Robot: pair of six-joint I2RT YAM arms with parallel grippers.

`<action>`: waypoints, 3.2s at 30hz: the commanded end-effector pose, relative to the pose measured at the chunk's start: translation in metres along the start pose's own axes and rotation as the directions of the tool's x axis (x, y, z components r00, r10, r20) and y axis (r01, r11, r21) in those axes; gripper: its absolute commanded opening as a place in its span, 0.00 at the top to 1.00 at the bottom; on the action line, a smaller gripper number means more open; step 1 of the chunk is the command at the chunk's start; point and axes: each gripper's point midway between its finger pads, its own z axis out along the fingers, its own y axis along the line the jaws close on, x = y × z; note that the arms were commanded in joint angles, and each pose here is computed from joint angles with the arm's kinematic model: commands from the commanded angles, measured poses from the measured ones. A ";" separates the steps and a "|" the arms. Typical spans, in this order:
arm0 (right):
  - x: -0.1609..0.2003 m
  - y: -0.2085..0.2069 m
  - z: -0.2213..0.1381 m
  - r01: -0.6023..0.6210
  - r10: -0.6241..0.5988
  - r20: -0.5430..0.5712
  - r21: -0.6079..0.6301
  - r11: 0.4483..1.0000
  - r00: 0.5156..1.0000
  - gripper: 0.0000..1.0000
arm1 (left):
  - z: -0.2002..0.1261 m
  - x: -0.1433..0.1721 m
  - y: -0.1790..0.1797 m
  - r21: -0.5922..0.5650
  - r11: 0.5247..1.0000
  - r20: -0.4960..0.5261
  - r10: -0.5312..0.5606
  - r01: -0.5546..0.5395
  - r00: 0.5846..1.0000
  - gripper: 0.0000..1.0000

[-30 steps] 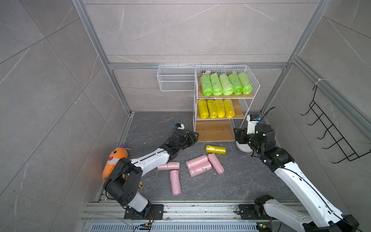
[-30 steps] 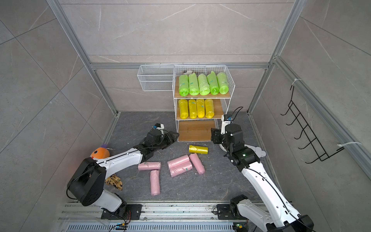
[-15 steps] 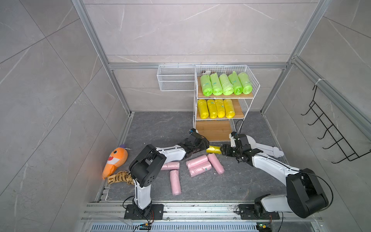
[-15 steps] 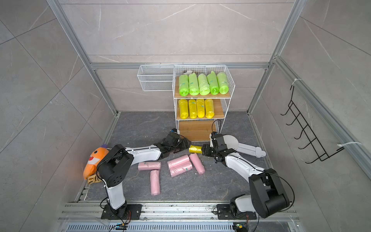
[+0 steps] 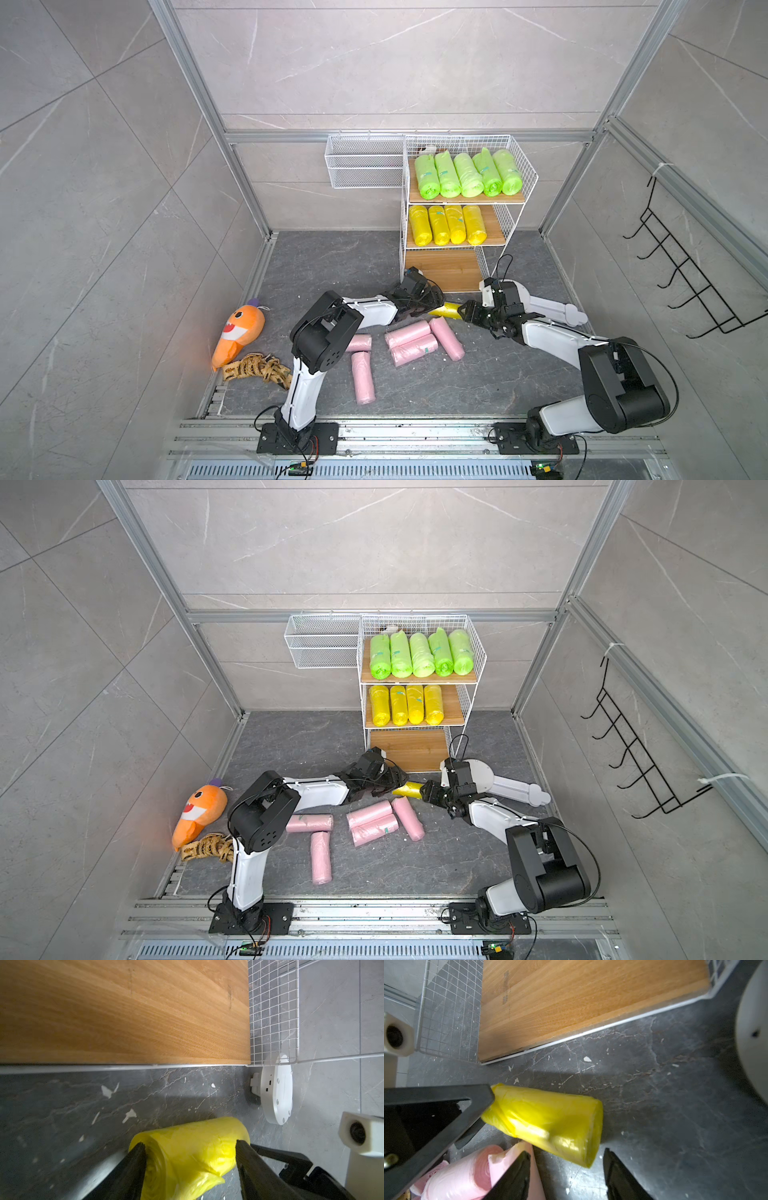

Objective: Sort the rolls of trash bags by color and place them on the shelf
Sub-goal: Place the roll of trash bags on the shelf, then pick up the roll of trash bags from the center of the board.

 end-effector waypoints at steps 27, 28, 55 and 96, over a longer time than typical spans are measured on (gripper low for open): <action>0.017 0.024 0.006 -0.148 0.144 -0.036 -0.218 0.965 0.989 0.51 | -0.001 -0.033 0.003 -0.068 0.998 0.146 0.008 0.002 0.989 0.21; 0.017 0.026 0.006 -0.140 0.136 -0.035 -0.218 0.966 0.990 0.51 | 0.001 -0.034 0.002 -0.060 0.998 0.142 0.003 0.005 0.990 0.21; 0.006 0.023 -0.024 0.037 -0.037 0.009 -0.065 0.997 0.999 0.44 | 0.024 -0.029 0.007 -0.005 0.993 0.168 -0.115 0.118 0.979 0.58; -0.039 0.130 -0.113 0.177 -0.074 0.264 -0.390 0.904 0.962 0.13 | -0.155 -0.086 -0.111 0.478 0.853 0.330 -0.396 0.210 0.857 0.71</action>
